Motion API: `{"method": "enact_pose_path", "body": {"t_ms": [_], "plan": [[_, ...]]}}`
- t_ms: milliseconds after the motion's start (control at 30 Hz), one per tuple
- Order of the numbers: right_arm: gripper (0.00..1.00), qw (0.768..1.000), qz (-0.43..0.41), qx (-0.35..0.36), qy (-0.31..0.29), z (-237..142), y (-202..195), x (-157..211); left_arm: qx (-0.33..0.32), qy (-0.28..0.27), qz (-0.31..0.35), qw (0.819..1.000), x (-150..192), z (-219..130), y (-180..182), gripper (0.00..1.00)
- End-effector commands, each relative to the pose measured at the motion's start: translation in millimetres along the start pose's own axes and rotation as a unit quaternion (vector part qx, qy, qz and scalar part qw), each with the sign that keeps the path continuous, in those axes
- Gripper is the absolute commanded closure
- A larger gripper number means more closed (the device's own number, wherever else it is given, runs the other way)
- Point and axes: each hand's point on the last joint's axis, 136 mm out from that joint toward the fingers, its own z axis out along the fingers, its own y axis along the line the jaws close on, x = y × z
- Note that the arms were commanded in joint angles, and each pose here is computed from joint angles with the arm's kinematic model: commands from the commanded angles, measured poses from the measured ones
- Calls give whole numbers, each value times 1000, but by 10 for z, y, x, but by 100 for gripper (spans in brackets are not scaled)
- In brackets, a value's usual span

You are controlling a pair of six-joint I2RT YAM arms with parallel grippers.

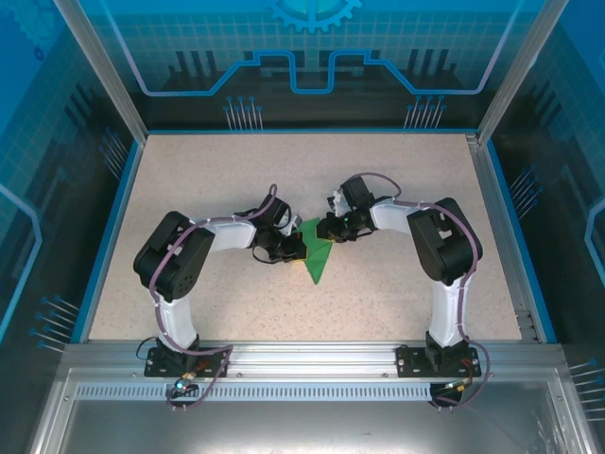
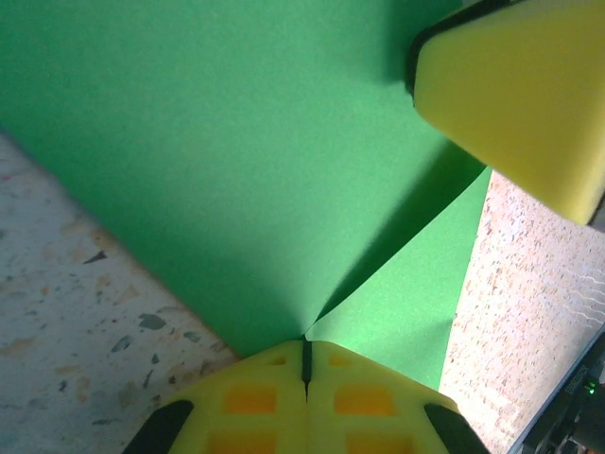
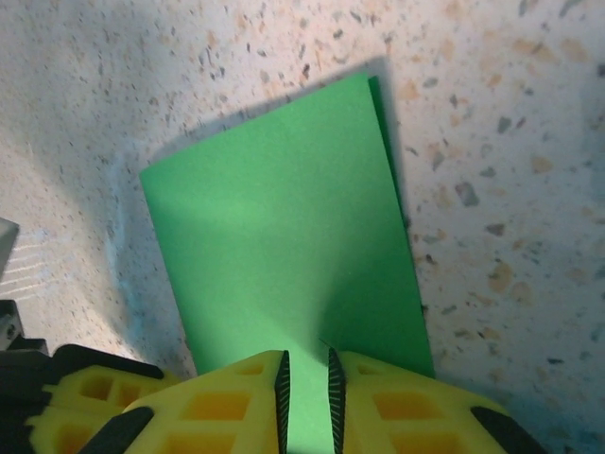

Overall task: Fold a paper plane with a square sheet of paper (pick it up from the middle)
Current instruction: Third fold the triangle at the center of the table.

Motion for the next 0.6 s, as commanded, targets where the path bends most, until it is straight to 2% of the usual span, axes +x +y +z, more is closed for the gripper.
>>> {"method": "enact_pose_path", "body": {"t_ms": [0, 567], "plan": [[80, 1000, -1, 17, 16, -10, -106, 24, -29, -2, 6, 1000, 37, -66, 118, 100], [84, 999, -9, 39, 31, -56, -173, 218, -33, -4, 11, 999, -23, -100, 109, 100]]}}
